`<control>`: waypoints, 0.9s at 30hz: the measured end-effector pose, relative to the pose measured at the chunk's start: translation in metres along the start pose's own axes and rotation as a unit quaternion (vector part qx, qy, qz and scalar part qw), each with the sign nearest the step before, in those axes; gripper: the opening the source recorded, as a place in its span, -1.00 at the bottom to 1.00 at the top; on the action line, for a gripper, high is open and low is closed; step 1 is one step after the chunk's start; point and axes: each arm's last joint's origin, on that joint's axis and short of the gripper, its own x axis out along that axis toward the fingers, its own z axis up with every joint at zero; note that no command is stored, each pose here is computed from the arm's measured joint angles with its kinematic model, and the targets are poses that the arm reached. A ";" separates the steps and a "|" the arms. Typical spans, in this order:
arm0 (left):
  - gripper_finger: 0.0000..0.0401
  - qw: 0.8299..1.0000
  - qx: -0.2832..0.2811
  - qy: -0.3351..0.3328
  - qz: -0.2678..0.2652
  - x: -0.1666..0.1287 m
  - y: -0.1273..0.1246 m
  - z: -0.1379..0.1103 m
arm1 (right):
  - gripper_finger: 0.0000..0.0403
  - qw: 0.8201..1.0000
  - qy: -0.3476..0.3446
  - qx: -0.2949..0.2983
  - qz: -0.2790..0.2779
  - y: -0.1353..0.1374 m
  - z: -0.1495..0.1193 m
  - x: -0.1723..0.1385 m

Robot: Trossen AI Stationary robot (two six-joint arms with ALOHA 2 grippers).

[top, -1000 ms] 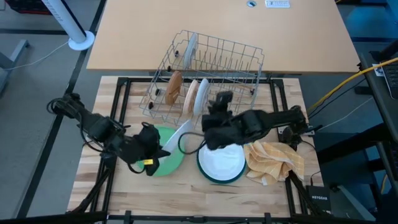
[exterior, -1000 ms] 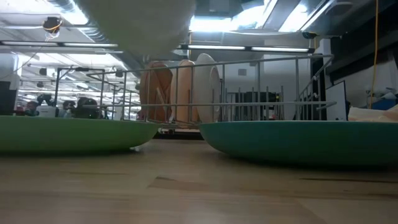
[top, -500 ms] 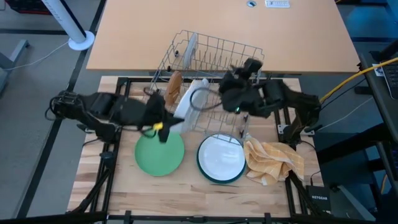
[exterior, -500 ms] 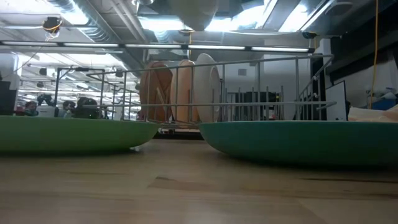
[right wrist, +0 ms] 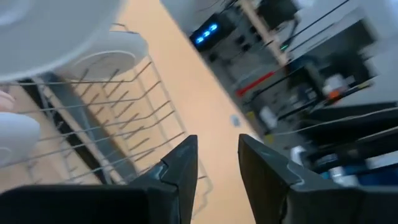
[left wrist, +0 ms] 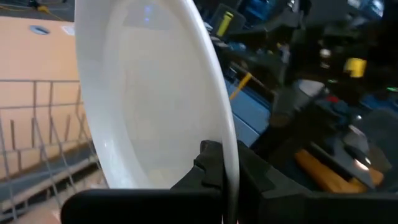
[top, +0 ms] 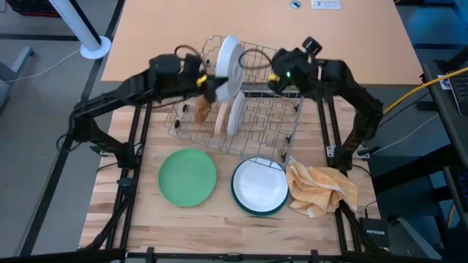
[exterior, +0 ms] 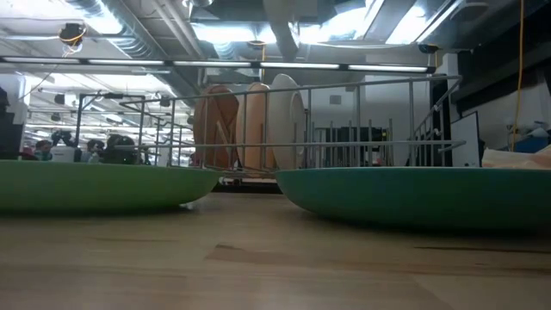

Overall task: Sort dishes
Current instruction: Put the left white plate in the dish rack

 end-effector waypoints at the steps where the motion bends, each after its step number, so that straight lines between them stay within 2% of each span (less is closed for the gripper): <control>1: -0.99 1.000 -0.002 -0.002 0.002 0.007 0.007 0.002 | -0.41 1.000 0.006 0.007 0.010 -0.003 0.000 0.007; 3: -0.99 1.000 -0.007 -0.005 0.000 0.023 0.020 0.006 | -0.41 1.000 0.019 0.016 0.019 -0.010 -0.002 0.019; 10: -0.99 1.000 -0.021 -0.013 -0.011 0.081 0.066 0.008 | -0.41 0.997 0.043 0.056 -0.005 -0.041 -0.009 0.049; 14: -0.99 0.999 -0.036 -0.006 -0.007 0.103 0.095 0.006 | -0.41 0.996 0.053 0.070 0.014 -0.051 -0.014 0.060; 20: -0.99 0.999 -0.048 0.012 0.002 0.126 0.136 0.003 | -0.41 0.993 0.047 0.098 0.049 -0.064 -0.018 0.073; 27: -0.99 0.999 -0.034 0.022 0.014 0.132 0.171 0.006 | -0.41 0.989 0.036 0.119 0.084 -0.071 -0.020 0.081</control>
